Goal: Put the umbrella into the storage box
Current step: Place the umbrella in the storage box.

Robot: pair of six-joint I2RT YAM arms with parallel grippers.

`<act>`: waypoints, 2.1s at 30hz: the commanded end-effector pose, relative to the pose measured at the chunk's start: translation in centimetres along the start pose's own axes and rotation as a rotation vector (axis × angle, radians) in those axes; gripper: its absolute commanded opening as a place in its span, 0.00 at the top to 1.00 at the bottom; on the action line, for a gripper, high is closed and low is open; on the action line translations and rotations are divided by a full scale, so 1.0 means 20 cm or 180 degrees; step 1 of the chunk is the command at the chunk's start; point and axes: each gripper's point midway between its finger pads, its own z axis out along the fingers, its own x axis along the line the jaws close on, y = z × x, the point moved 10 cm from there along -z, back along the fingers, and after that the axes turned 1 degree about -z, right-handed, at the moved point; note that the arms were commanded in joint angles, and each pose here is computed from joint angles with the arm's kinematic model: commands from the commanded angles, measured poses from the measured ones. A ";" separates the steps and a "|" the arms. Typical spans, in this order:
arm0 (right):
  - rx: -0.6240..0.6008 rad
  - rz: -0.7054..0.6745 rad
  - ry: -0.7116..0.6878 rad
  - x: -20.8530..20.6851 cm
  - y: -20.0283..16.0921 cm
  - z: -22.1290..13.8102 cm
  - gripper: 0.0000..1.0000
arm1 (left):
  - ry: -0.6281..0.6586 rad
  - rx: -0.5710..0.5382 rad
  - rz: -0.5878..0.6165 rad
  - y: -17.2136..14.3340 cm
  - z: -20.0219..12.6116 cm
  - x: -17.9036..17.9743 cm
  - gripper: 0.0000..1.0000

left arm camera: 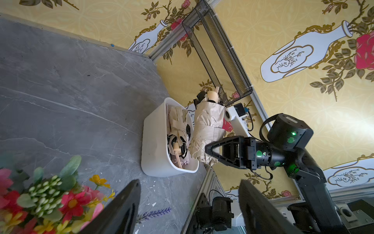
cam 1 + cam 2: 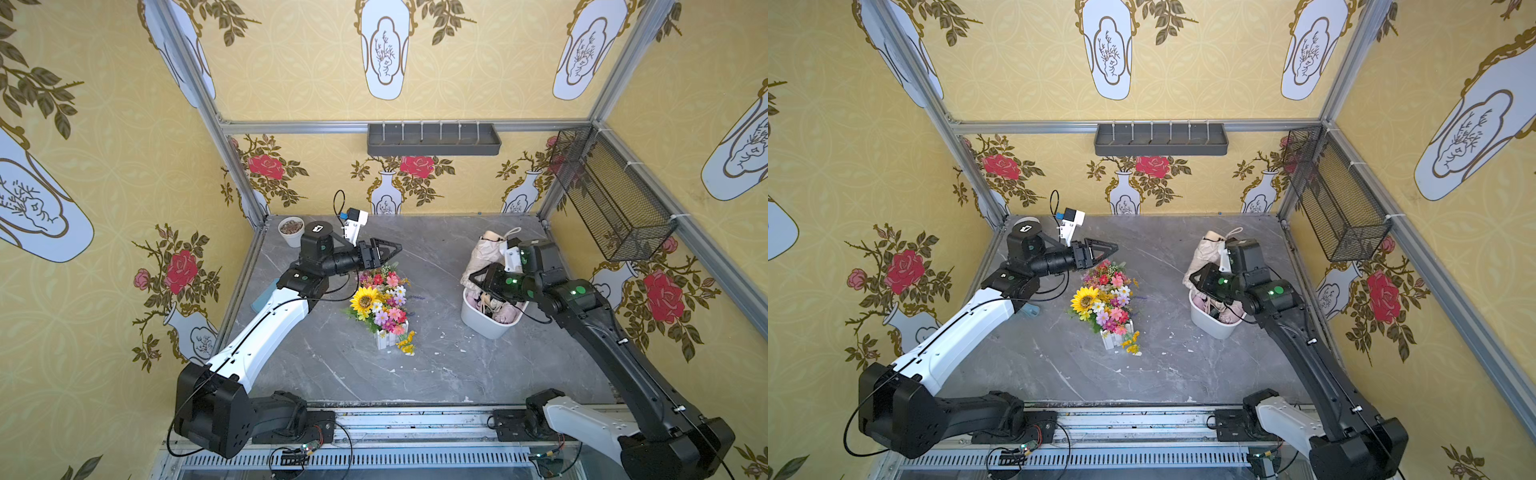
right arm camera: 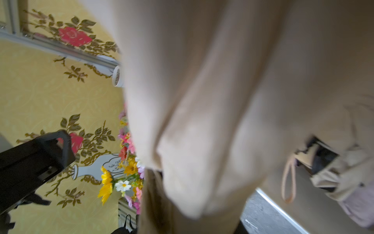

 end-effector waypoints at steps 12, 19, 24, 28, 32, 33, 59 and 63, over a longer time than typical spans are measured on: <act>-0.0024 0.0116 -0.1008 -0.24 -0.01 -0.08 0.74 | 0.0096 0.0056 0.0058 -0.04 -0.02 0.02 0.19; 0.0070 0.0191 -0.1091 -0.32 0.03 -0.03 0.68 | 0.0115 0.0074 0.0066 -0.05 -0.02 0.02 0.19; 0.0160 0.0257 -0.1124 -0.36 0.03 0.00 0.58 | 0.0136 0.0084 0.0067 -0.05 -0.02 0.03 0.20; 0.0188 0.0283 -0.1179 -0.38 0.03 0.01 0.44 | 0.0134 0.0086 0.0050 -0.05 -0.01 0.04 0.19; 0.0183 0.0271 -0.1260 -0.39 0.03 -0.01 0.33 | 0.0129 0.0089 0.0035 -0.04 -0.01 0.04 0.20; 0.0173 0.0257 -0.1266 -0.38 0.03 -0.02 0.32 | 0.0129 0.0094 0.0029 -0.04 -0.01 0.04 0.20; 0.0121 0.0160 -0.1681 -0.47 0.16 -0.03 0.71 | 0.0122 0.0129 -0.0038 -0.06 0.00 0.06 0.23; 0.0149 0.0214 -0.1616 -0.51 0.16 0.02 0.72 | 0.0123 0.0120 -0.0032 -0.06 0.00 0.06 0.23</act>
